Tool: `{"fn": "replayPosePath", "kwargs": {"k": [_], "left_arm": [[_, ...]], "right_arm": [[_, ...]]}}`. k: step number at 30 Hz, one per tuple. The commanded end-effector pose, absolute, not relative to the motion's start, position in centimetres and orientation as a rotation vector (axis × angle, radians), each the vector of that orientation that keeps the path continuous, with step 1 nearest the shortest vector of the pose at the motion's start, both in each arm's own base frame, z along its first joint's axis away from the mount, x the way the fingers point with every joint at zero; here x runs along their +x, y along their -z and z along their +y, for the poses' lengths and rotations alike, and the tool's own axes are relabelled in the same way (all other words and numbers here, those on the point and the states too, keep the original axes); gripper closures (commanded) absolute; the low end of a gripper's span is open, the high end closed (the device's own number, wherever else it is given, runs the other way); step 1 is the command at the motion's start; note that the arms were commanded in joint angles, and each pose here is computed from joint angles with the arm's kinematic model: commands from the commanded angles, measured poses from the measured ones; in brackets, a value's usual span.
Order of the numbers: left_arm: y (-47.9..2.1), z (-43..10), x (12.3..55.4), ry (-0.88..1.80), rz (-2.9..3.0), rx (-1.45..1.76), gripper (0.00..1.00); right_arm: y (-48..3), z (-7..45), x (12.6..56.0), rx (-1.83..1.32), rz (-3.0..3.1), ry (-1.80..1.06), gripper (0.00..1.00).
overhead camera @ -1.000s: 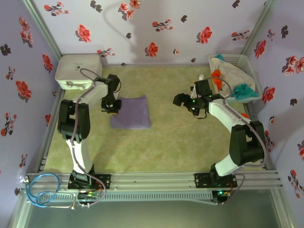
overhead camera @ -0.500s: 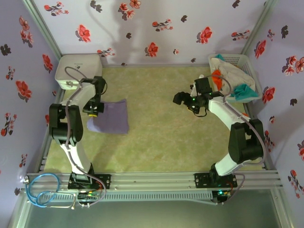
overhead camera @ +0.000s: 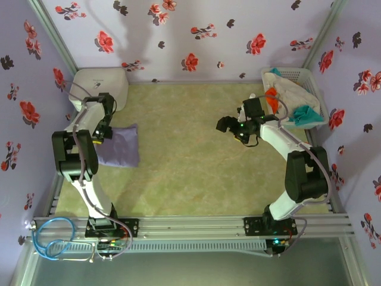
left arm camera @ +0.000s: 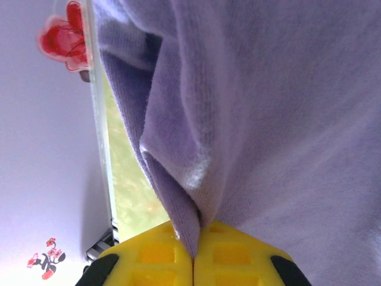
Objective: Fold and stack the t-shirts
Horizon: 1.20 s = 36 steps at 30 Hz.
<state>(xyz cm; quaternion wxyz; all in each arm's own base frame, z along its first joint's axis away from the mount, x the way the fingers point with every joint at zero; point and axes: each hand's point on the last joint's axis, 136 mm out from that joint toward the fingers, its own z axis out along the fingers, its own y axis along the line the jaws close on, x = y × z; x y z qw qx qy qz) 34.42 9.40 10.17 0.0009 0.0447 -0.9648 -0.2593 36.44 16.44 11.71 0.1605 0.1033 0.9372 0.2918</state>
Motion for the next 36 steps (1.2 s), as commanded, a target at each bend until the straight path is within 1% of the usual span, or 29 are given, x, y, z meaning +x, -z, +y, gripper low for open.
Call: {"fn": "replayPosePath", "kwargs": {"k": [1,4,12,23,32,33,36], "left_arm": [[-9.8,11.0,35.2,0.889,-2.998,0.131,1.00],[-9.0,11.8,35.3,0.878,-2.971,0.164,1.00],[-9.5,13.9,37.1,0.901,-2.998,0.230,1.00],[-7.3,15.1,36.3,0.887,-2.919,0.264,1.00],[-7.3,16.4,35.8,0.882,-2.896,0.328,1.00],[-7.3,16.5,35.8,0.883,-2.895,0.333,0.99],[-7.7,16.4,35.8,0.882,-2.902,0.357,0.90]], "right_arm": [[-12.2,16.5,36.6,0.277,2.655,-0.861,0.09],[-11.8,16.7,36.4,0.268,2.668,-0.866,0.09],[-11.0,17.0,36.3,0.264,2.674,-0.901,0.09],[-10.0,17.1,35.9,0.265,2.688,-0.918,0.09],[-9.7,17.0,35.7,0.265,2.696,-0.912,0.09],[-9.7,17.0,35.7,0.263,2.696,-0.912,0.09],[-9.8,17.1,35.7,0.258,2.695,-0.917,0.09]]}}
